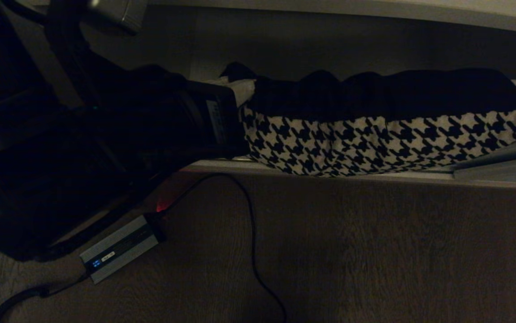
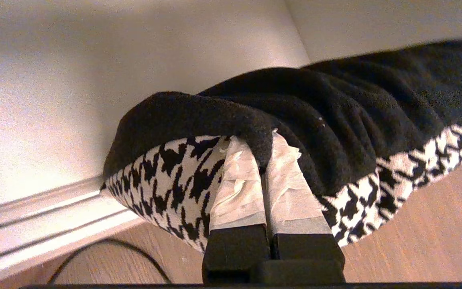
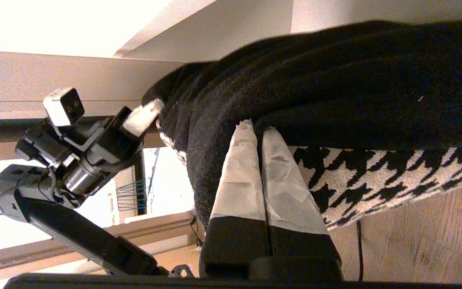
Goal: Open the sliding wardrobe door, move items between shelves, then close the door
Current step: Place the pillow on the lower shelf
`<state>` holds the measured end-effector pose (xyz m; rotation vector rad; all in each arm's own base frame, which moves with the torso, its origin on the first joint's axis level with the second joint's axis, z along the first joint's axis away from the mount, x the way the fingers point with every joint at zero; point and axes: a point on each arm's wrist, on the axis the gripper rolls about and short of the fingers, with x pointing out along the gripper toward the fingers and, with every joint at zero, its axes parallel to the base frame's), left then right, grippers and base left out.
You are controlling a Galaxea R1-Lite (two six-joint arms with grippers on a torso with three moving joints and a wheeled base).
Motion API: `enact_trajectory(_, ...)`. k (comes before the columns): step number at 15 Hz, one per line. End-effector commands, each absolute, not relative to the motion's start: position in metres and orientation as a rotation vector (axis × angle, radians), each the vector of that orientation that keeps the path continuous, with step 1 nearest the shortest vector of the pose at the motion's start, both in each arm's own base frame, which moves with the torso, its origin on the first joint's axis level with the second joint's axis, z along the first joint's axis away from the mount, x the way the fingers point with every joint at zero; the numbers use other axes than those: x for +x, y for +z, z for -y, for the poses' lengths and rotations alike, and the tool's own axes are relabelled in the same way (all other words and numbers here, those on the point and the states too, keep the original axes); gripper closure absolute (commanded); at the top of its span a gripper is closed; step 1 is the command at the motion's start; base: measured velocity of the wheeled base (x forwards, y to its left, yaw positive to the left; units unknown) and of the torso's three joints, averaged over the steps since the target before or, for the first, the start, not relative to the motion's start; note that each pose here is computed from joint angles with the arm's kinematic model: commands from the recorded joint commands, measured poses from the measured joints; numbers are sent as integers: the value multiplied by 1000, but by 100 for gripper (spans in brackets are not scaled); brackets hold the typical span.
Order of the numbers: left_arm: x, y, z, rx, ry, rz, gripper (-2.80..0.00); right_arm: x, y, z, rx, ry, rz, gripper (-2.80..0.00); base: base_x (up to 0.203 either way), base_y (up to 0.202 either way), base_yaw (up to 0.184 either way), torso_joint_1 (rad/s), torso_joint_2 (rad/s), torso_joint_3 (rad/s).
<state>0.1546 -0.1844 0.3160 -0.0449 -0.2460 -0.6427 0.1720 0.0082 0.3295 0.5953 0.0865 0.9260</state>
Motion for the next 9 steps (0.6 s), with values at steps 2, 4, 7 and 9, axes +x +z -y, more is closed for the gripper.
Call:
enact_trajectory(2, 161, 314, 188, -60, -628, 269, 0, 181, 329, -8, 594, 935, -85, 0, 0, 0, 0, 0, 0, 0)
enact_trajectory(4, 165, 313, 187, -57, -616, 267, 0, 186, 328, -8, 590, 945, -90, 0, 0, 0, 0, 0, 0, 0)
enact_trajectory(7, 168, 311, 188, -53, -612, 261, 0, 193, 329, -7, 590, 949, -91, 0, 0, 0, 0, 0, 0, 0)
enact_trajectory(9, 167, 314, 187, -60, -614, 269, 0, 193, 328, -7, 591, 948, -92, 0, 0, 0, 0, 0, 0, 0)
